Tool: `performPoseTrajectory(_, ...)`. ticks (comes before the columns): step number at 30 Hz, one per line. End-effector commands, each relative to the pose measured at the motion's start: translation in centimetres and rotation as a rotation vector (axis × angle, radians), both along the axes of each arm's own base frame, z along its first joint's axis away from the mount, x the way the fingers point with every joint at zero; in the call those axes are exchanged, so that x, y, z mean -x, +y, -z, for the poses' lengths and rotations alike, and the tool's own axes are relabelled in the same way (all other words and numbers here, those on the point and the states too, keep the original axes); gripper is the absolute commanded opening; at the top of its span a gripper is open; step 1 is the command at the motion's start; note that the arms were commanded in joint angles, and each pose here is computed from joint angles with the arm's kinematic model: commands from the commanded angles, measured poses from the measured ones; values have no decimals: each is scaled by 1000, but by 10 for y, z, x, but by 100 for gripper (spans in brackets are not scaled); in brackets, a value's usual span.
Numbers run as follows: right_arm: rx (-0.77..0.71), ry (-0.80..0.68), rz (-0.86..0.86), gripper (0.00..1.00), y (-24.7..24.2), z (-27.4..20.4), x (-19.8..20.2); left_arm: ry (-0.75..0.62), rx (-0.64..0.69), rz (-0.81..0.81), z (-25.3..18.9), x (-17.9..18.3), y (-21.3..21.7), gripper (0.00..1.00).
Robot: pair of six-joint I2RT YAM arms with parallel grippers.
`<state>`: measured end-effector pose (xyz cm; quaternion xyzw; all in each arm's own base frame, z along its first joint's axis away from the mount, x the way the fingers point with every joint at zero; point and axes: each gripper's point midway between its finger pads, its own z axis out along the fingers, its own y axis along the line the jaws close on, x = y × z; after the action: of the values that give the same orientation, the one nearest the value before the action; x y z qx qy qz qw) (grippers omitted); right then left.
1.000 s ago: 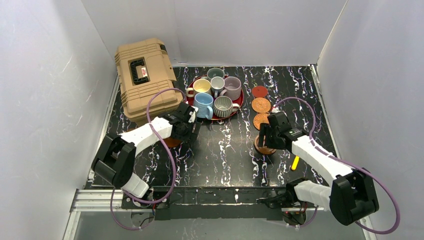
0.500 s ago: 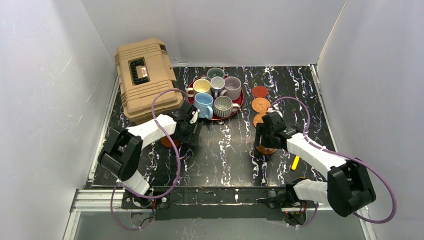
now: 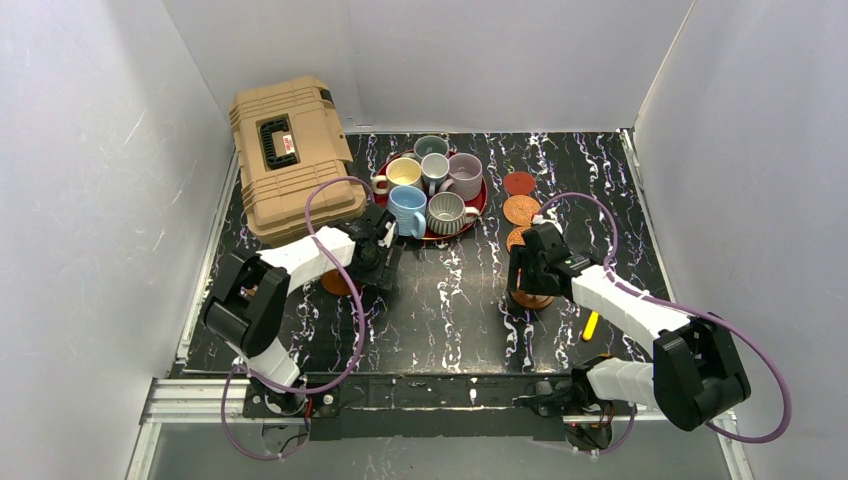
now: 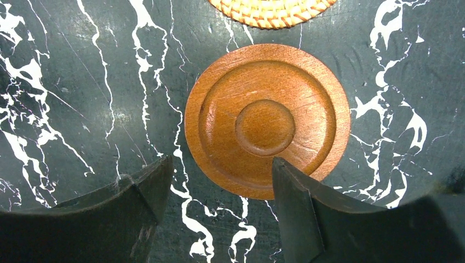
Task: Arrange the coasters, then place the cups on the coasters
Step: Move the coaster to the center of the board.
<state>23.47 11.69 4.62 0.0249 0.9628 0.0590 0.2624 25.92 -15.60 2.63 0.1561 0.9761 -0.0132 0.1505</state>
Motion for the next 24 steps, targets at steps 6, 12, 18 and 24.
performPoseTrajectory(6,-19,-43,10,74,5,-10,-11,70,36,-10,3,7,-8,72)
performPoseTrajectory(12,-6,-47,36,74,2,-9,-12,113,95,-16,1,20,-16,71)
performPoseTrajectory(18,-24,-44,43,74,7,-5,-16,140,129,-30,-3,31,-20,71)
performPoseTrajectory(24,-28,-53,32,73,11,-1,-23,186,176,-16,-2,45,-29,70)
